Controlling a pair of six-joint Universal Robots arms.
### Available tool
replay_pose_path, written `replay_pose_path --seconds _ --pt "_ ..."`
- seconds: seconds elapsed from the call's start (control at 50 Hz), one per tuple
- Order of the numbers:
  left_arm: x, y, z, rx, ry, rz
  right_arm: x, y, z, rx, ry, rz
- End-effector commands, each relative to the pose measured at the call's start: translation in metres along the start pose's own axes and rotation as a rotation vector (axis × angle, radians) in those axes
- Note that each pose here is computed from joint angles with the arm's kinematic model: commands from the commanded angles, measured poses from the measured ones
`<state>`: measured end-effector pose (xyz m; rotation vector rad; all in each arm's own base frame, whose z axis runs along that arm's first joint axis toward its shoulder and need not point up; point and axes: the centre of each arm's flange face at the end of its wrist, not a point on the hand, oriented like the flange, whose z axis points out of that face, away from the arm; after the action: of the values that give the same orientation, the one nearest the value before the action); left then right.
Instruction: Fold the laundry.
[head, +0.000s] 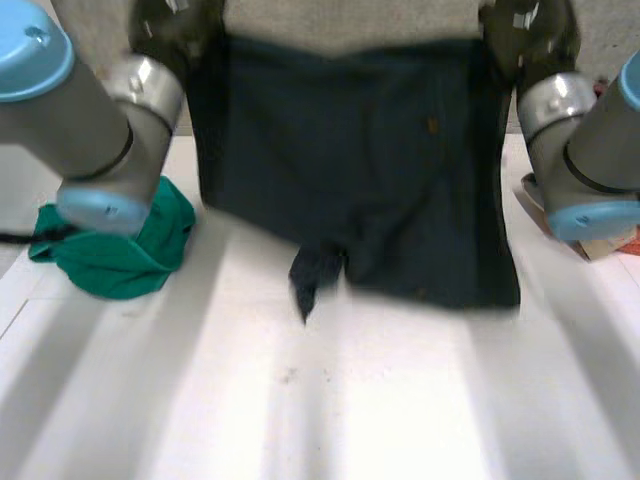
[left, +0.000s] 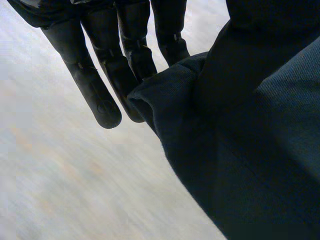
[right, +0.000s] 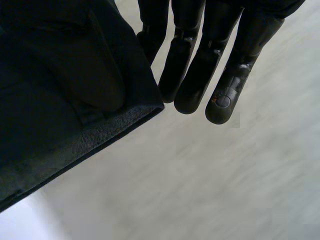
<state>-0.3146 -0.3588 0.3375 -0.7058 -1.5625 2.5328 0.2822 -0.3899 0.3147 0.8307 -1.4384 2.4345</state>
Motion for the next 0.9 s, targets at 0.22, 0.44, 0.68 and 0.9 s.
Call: replay_pose_path --seconds 0.22,0.44,0.68,0.9 --pt "-0.030 -0.060 0.010 0.325 -0.205 -0.022 0.031 -0.050 0.040 0.346 0.200 0.144" --pt "0.025 0.036 -0.074 -0.108 -0.011 -0.028 -0.041 0.033 -0.005 -0.004 -0.120 0.172" --pt "0.066 0.095 -0.159 -0.468 0.178 -0.024 -0.071 0.069 -0.100 -0.514 -0.419 0.210" --pt "0.050 0.055 -0.222 -0.739 0.297 -0.008 -0.049 0.039 -0.168 -0.694 -0.612 0.052"
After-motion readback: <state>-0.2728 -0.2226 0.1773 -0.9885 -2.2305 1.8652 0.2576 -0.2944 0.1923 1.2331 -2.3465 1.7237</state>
